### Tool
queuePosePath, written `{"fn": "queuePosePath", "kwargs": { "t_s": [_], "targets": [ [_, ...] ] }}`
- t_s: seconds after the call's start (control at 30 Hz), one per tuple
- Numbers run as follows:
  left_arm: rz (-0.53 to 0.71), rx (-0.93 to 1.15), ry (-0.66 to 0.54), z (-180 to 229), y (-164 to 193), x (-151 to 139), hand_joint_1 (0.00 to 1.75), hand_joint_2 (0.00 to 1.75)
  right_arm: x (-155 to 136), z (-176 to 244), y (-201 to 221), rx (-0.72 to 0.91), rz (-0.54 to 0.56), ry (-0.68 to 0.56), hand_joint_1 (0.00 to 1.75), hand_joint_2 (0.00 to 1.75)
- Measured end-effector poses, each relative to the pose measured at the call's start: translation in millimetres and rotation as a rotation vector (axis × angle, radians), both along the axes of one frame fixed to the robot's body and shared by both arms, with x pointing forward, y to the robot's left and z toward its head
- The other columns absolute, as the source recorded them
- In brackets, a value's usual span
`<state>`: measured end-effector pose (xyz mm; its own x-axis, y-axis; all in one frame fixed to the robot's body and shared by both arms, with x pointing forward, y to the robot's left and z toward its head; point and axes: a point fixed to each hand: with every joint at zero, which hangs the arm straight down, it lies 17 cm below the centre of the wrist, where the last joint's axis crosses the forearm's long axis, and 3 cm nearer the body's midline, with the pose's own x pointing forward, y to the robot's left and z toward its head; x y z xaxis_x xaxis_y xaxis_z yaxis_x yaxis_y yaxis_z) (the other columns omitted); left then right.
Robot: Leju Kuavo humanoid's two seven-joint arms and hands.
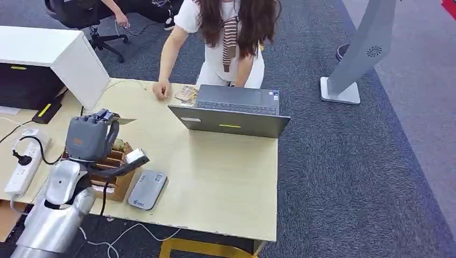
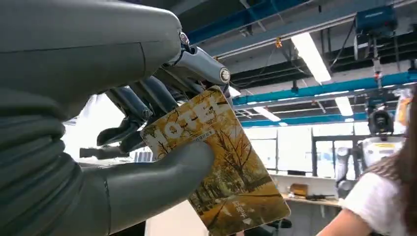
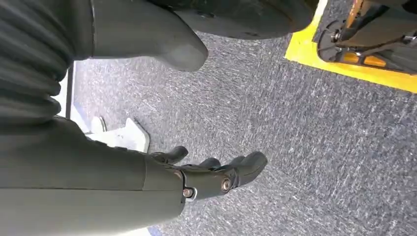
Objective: Pass the card to the sensor for recognition and then transmit it.
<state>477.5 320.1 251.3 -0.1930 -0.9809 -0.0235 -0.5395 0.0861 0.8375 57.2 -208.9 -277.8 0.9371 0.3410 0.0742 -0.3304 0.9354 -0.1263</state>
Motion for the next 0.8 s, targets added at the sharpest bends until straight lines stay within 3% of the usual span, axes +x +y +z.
{"fn": "queuePosePath", "kwargs": {
  "t_s": [0.13, 0.27, 0.43, 0.8],
  "targets": [
    [-0.04, -0.002, 0.012, -11, -18, -24, 1.75, 1.75, 0, 0, 0, -0.003, -0.01, 0.0, 0.0, 1.75],
    [-0.048, 0.013, 0.101, -38, -30, -39, 1.75, 1.75, -1, 0, 0, -0.003, -0.02, 0.0, 0.0, 1.75],
    [-0.01, 0.037, 0.245, -74, -27, -41, 1.75, 1.75, -2, 0, -1, -0.005, -0.027, 0.002, 0.0, 1.75],
    [0.012, 0.083, 0.39, -109, -25, -44, 1.75, 1.75, -2, 0, -2, -0.007, -0.028, 0.001, 0.0, 1.75]
  ]
}}
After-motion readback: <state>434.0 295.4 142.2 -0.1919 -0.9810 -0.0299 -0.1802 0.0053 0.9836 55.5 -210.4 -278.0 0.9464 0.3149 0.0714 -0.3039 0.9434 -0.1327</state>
